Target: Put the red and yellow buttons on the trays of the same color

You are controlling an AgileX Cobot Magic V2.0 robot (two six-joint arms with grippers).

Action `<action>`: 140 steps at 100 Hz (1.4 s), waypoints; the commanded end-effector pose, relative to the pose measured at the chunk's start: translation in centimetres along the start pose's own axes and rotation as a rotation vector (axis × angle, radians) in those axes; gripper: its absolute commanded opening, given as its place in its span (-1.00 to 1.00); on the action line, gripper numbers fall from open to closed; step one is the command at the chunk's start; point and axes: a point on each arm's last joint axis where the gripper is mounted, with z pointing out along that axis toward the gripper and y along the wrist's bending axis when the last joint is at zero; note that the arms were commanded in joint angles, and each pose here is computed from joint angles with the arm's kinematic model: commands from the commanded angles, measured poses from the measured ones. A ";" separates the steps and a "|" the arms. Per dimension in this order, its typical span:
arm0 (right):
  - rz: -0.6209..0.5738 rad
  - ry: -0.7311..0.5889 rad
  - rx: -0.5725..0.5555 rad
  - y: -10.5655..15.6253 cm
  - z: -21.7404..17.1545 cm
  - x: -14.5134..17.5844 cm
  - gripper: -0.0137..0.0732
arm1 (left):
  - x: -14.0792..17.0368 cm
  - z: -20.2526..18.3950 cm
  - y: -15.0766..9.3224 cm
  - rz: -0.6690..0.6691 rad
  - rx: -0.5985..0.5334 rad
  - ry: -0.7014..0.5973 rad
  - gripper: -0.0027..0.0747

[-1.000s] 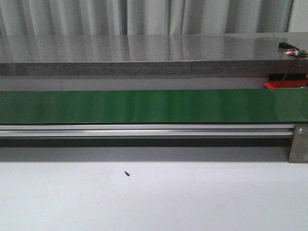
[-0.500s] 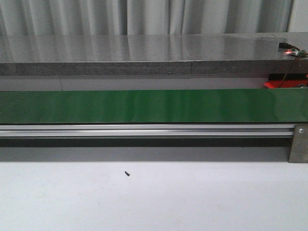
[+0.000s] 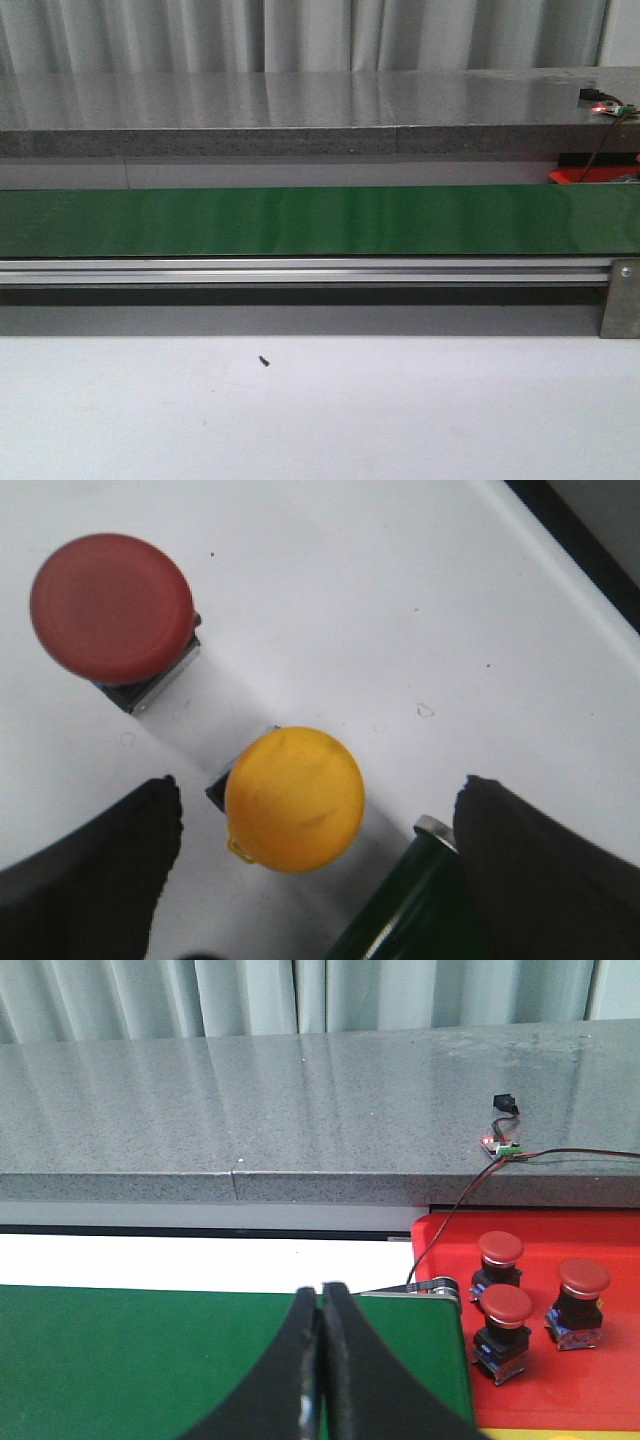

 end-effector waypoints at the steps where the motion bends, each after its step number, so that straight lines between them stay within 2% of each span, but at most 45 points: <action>1: 0.008 -0.028 -0.011 0.2 -0.1 -0.9 -0.82 | -2.0 -2.7 -0.8 -0.012 0.042 -0.128 0.48; 56: 0.007 -0.023 -0.041 0.5 -0.1 -0.8 -0.82 | -1.9 -0.4 0.3 -0.026 0.018 -0.118 0.46; 63: 0.007 -0.021 -0.051 0.5 -0.1 -0.8 -0.82 | -1.9 -0.4 0.3 -0.026 0.018 -0.118 0.31; 80: 0.007 -0.020 -0.060 0.6 -0.1 -0.8 -0.82 | -2.0 -0.4 0.2 -0.026 0.021 -0.130 -0.36; 89: 0.007 -0.020 -0.060 0.6 -0.1 -0.8 -0.82 | -2.0 -0.4 0.2 -0.026 0.022 -0.132 -0.59; 96: 0.007 -0.020 -0.060 0.6 -0.1 -0.8 -0.82 | -2.0 -0.4 0.2 -0.026 0.022 -0.132 -0.65; 117: 0.007 -0.020 -0.059 0.6 -0.1 -0.8 -0.82 | -2.5 -2.4 0.0 -0.008 0.028 -0.150 -0.65; 140: 0.007 -0.020 -0.059 0.6 -0.1 -0.8 -0.82 | -2.1 -5.8 -0.8 0.121 0.022 -0.114 -0.66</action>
